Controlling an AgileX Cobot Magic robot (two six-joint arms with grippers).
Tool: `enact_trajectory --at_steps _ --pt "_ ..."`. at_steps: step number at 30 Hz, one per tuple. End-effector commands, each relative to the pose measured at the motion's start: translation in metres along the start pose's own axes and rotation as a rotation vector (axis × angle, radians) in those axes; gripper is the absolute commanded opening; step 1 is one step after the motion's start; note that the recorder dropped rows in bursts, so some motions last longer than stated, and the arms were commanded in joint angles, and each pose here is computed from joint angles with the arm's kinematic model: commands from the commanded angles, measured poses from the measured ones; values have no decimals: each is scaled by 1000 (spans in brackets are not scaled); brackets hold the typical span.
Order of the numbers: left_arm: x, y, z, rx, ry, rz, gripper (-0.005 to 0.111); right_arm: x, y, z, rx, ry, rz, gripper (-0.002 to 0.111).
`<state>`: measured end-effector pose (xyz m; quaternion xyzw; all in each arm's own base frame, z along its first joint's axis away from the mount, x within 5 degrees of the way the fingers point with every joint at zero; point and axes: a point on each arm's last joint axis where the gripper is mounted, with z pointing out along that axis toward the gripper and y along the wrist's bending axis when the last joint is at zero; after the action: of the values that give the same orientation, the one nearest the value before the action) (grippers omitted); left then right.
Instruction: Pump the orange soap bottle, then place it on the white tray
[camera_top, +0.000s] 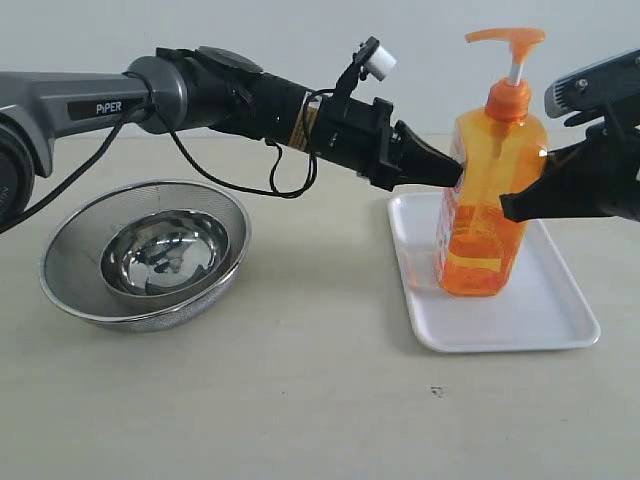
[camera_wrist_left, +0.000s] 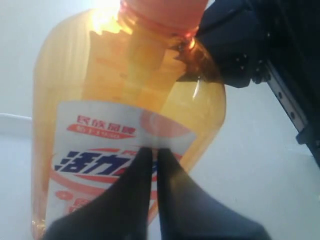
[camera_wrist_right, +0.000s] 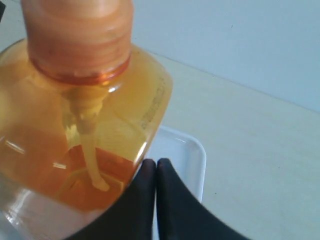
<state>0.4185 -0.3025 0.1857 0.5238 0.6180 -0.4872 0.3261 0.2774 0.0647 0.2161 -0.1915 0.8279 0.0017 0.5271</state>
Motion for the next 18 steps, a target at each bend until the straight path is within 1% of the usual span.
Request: enact_trajectory --at_steps 1,5,9,13,15,18 --pt "-9 -11 11 39 -18 2 5 -5 3 1 -13 -25 -43 0" --pt "-13 -12 6 34 -24 10 5 -5 3 1 -13 -23 -61 0" --pt "-15 -4 -10 3 -37 -22 5 -3 -3 -1 4 -5 -50 0" --pt "-19 1 -34 -4 -55 -21 5 -1 -13 -1 35 2 -24 0" --pt "-23 4 -51 -13 -68 -16 5 -4 -14 -6 41 -11 -26 0" --pt "-29 10 -76 -60 -87 -8 5 -16 -17 -21 55 -61 -39 0"
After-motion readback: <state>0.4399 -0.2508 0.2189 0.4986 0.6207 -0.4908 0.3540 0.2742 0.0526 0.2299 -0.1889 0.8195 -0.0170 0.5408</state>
